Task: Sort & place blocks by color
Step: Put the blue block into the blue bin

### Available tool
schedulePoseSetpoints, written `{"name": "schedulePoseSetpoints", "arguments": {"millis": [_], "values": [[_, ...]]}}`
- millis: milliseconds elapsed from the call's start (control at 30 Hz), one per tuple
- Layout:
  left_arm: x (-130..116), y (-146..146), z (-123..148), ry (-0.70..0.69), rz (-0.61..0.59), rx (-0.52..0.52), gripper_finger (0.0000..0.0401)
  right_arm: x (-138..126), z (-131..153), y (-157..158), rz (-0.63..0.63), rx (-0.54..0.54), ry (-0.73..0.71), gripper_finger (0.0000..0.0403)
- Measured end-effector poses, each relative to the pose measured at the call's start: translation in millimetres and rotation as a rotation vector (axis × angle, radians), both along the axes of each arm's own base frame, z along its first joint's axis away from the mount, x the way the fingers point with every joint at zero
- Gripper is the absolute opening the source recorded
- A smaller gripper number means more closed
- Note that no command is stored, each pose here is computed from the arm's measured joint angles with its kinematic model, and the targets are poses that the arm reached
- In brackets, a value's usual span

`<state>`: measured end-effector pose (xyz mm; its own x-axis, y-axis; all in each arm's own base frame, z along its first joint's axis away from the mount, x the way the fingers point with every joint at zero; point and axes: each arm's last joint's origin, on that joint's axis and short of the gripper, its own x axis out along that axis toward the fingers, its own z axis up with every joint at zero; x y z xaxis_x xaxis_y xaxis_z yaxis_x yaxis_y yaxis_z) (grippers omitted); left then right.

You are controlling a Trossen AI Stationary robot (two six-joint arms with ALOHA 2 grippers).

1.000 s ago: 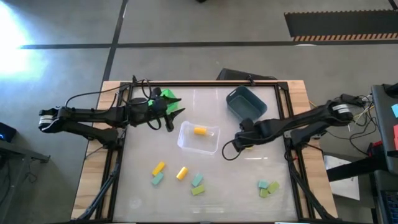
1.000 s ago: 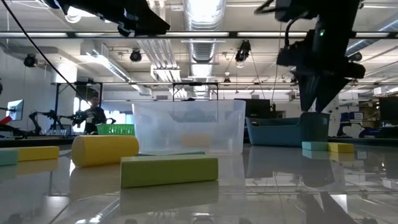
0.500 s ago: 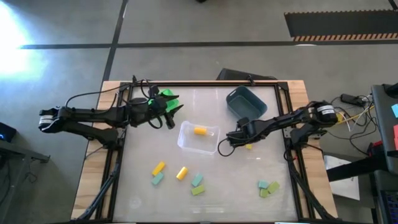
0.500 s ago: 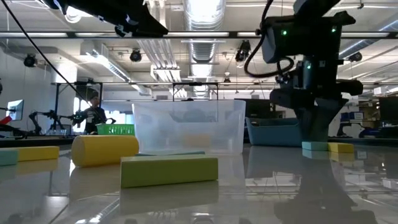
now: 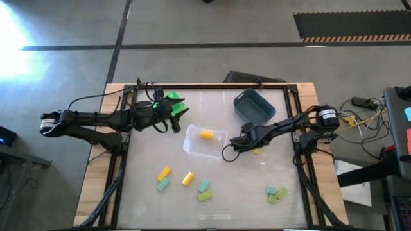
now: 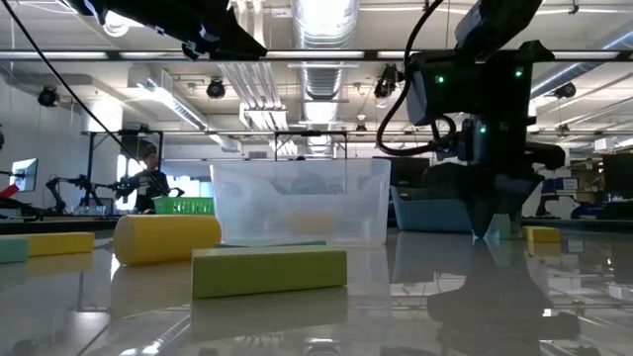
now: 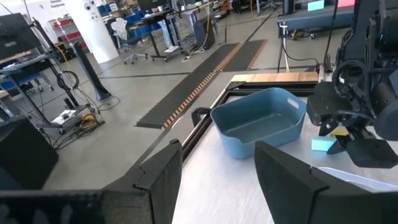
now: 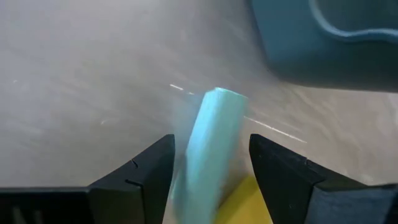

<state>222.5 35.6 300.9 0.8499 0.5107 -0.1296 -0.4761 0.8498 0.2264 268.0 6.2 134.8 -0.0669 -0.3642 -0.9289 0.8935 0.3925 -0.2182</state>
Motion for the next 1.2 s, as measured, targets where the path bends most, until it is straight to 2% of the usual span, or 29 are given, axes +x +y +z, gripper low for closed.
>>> {"name": "schedulePoseSetpoints", "arguments": {"millis": [167,433,633,900,1067,1200], "values": [[0,0,-1,0.002,0.001,0.000,0.0183,2,-2,0,0.023,-0.002,-0.004,0.0166],[0,0,-2,0.006,0.001,-0.001,0.0183,5,4,1,0.046,0.006,-0.036,0.0043],[0,0,-3,0.008,0.001,-0.001,0.0183,9,35,2,0.116,0.020,-0.099,0.0043],[-1,0,-3,0.019,0.001,-0.002,0.0183,10,108,6,0.264,0.018,-0.234,0.0043],[-1,0,-3,0.017,0.001,-0.001,0.0183,10,137,-17,0.361,-0.079,-0.216,0.0043],[0,0,-3,0.017,0.000,0.001,0.0183,9,140,-41,0.422,-0.067,-0.170,0.0043]]}}
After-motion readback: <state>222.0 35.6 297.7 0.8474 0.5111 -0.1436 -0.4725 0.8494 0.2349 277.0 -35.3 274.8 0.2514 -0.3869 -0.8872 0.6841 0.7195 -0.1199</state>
